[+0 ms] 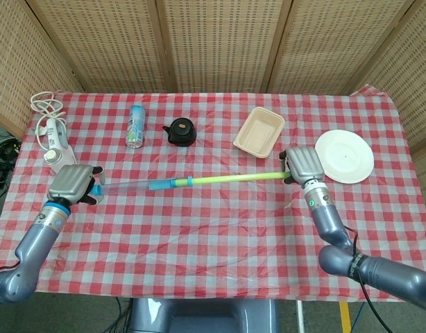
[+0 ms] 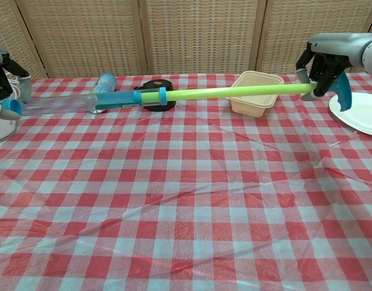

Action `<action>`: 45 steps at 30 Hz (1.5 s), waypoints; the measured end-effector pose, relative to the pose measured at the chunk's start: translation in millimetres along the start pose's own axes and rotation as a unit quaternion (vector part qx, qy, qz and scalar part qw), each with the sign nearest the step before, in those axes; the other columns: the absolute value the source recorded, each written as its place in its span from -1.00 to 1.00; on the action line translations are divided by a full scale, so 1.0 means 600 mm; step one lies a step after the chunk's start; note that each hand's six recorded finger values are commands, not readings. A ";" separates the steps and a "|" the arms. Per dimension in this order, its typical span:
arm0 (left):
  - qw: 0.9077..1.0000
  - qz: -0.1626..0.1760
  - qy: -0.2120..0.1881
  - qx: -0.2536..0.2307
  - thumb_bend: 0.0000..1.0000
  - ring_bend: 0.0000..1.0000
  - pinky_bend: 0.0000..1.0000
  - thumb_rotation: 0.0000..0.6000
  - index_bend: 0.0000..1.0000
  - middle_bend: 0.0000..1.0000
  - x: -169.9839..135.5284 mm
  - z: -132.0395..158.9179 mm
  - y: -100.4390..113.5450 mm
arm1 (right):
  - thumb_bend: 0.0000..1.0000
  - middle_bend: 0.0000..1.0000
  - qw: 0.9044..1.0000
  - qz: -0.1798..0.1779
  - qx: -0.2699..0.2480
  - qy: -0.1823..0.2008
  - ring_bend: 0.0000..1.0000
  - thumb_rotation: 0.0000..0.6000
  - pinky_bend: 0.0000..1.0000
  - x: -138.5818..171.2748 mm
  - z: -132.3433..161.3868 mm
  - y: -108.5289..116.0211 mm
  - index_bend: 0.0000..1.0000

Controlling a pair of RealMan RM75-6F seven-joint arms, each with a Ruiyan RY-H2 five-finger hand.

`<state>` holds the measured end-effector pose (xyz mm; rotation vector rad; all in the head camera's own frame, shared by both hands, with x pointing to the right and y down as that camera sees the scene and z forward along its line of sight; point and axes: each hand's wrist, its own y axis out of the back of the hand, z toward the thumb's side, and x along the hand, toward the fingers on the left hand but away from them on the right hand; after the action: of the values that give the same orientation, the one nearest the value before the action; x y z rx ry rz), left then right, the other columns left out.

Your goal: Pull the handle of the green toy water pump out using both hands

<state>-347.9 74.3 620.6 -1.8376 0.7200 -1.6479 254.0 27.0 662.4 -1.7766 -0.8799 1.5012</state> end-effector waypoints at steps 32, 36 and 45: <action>1.000 -0.007 -0.006 0.026 -0.44 -0.53 -0.56 1.00 -0.56 -0.68 0.000 0.010 -0.005 | -0.43 -0.03 0.999 0.005 0.025 -0.020 0.12 1.00 -0.68 0.007 -0.037 -0.005 -0.05; 0.999 -0.032 -0.007 0.035 -0.53 -0.90 -0.93 1.00 -0.69 -0.99 -0.002 0.009 -0.017 | -0.52 -0.55 0.999 0.023 0.037 -0.030 -0.47 1.00 -0.97 0.010 -0.048 -0.016 -0.43; 0.999 -0.040 -0.005 0.019 -0.55 -1.00 -1.00 1.00 -0.76 -1.00 -0.005 0.004 -0.024 | -0.55 -0.77 0.996 0.058 0.044 -0.060 -0.73 1.00 -1.00 0.019 -0.073 -0.043 -0.57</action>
<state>-345.3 86.7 628.7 -1.8696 0.6142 -1.6902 296.4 48.5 683.5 -1.7140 -0.7650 1.7097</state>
